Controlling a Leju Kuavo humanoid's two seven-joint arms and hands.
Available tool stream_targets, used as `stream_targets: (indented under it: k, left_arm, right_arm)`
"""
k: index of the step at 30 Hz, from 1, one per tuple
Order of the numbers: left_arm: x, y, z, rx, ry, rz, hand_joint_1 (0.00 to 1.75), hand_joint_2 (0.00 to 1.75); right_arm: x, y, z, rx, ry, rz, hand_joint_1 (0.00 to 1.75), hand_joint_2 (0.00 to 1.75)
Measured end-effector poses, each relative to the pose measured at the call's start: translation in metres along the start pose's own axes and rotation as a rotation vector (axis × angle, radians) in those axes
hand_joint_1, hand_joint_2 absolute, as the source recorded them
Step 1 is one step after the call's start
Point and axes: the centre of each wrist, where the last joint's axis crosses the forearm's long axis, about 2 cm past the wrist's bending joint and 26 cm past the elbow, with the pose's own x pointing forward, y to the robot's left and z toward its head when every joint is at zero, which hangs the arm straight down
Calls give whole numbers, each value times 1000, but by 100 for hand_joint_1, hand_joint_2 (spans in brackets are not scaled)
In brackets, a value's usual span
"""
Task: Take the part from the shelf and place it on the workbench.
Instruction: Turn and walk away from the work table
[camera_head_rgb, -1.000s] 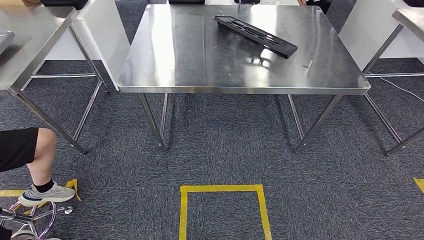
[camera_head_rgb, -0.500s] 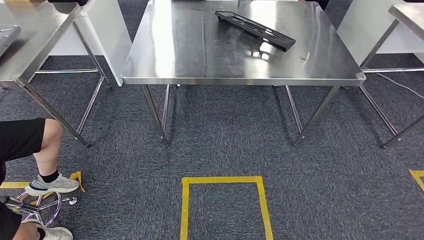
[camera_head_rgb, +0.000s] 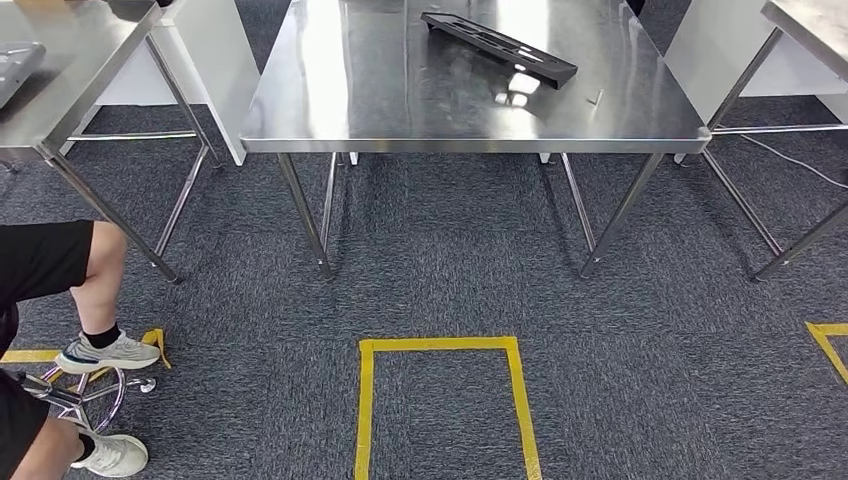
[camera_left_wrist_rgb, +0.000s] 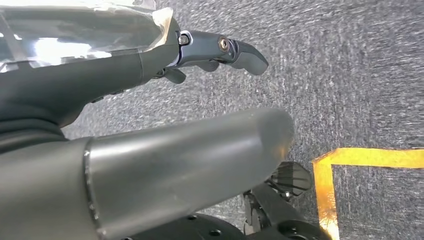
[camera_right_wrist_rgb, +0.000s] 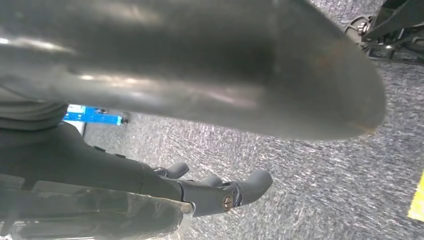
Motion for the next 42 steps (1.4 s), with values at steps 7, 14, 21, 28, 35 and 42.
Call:
stream_targets:
  k: [7, 14, 21, 28, 35, 42]
  left_arm:
    - [0, 0, 0, -4, 1, -1, 0, 0]
    - [0, 0, 0, -11, 1, -5, 0, 0]
    - [-1, 2, 0, -14, 13, -6, 0, 0]
    - [0, 2, -1, -14, 15, -6, 0, 0]
    - [0, 1, -1, -15, 13, -5, 0, 0]
    - [1, 1, -1, -16, 13, -4, 0, 0]
  right_arm:
    - [-1, 0, 0, -4, 3, 0, 0, 0]
    - [0, -2, 0, -12, 0, -6, 0, 0]
    - [0, 0, 0, -8, -7, 16, 0, 0]
    - [0, 0, 0, -8, -8, 31, 0, 0]
    - [1, 0, 0, -8, -9, 31, 0, 0]
    - [1, 0, 0, -9, -7, 34, 0, 0]
